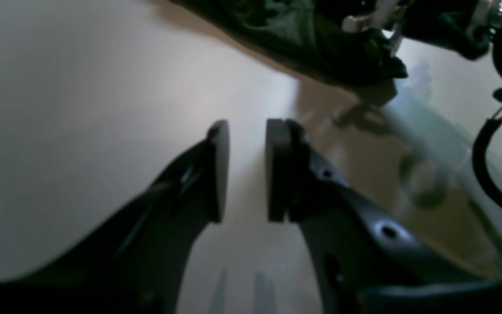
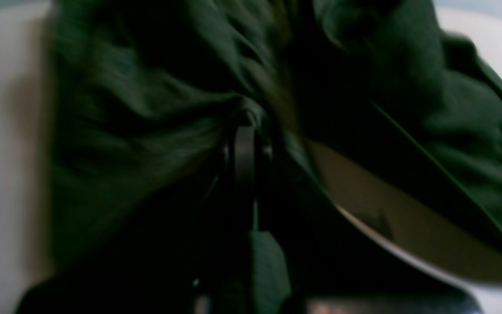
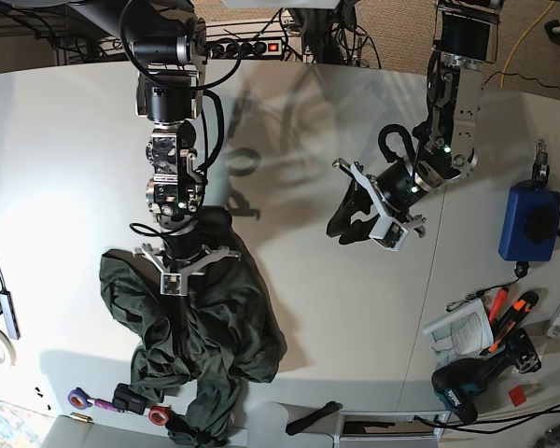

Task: Layout the t-shirt on the table in an organized manner, then fold the t-shirt properly
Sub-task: 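Drag the held t-shirt with the right gripper toward the robot base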

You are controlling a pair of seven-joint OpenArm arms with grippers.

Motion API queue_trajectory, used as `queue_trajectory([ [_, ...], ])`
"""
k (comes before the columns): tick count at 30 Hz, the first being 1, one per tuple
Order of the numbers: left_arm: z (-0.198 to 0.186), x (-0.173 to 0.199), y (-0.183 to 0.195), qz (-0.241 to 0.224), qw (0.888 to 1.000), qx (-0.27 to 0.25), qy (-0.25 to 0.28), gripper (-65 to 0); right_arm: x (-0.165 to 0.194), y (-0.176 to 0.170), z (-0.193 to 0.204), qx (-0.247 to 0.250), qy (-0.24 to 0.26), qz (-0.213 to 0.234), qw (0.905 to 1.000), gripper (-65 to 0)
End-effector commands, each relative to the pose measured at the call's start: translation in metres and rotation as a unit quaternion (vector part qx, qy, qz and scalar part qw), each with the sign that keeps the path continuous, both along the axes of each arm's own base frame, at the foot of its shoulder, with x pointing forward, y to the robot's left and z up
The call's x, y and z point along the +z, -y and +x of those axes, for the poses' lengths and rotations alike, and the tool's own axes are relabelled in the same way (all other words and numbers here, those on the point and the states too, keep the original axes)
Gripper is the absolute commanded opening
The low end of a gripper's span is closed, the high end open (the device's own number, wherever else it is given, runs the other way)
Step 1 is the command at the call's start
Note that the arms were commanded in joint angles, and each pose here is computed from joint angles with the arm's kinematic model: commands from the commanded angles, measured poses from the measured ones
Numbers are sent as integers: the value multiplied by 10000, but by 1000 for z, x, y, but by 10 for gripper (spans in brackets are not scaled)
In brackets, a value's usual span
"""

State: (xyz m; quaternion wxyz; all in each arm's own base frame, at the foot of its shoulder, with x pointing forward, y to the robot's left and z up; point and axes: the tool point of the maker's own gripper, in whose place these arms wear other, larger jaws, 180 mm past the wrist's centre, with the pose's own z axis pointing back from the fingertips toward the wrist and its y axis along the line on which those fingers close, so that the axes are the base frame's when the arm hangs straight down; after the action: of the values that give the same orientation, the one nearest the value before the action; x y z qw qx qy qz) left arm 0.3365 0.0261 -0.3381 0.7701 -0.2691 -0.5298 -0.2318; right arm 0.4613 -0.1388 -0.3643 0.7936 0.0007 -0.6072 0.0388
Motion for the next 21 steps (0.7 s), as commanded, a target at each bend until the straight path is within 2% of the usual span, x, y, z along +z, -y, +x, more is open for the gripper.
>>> queue_trajectory([
  [1, 7, 17, 0, -158, 9996, 7, 254, -491, 31, -9, 11, 235, 476, 55, 9986, -650],
  [3, 7, 17, 0, -158, 9996, 7, 254, -491, 40, -28, 3, 755, 616, 173, 9951, -650],
  [6, 7, 17, 0, -152, 9996, 7, 254, -491, 60, -56, -19, 1527, 866, 251, 9842, -650],
  [12, 10, 13, -18, 94, 9996, 97, 249, -491, 82, -96, -94, 2681, 1036, -133, 9577, -650],
  [15, 9, 11, -28, 251, 9993, 91, 247, -491, 76, -108, -135, 3143, 710, -266, 9463, -650],
  [21, 10, 8, -42, 447, 9986, 101, 250, -491, 44, -102, -201, 3500, -253, -120, 9363, -650],
])
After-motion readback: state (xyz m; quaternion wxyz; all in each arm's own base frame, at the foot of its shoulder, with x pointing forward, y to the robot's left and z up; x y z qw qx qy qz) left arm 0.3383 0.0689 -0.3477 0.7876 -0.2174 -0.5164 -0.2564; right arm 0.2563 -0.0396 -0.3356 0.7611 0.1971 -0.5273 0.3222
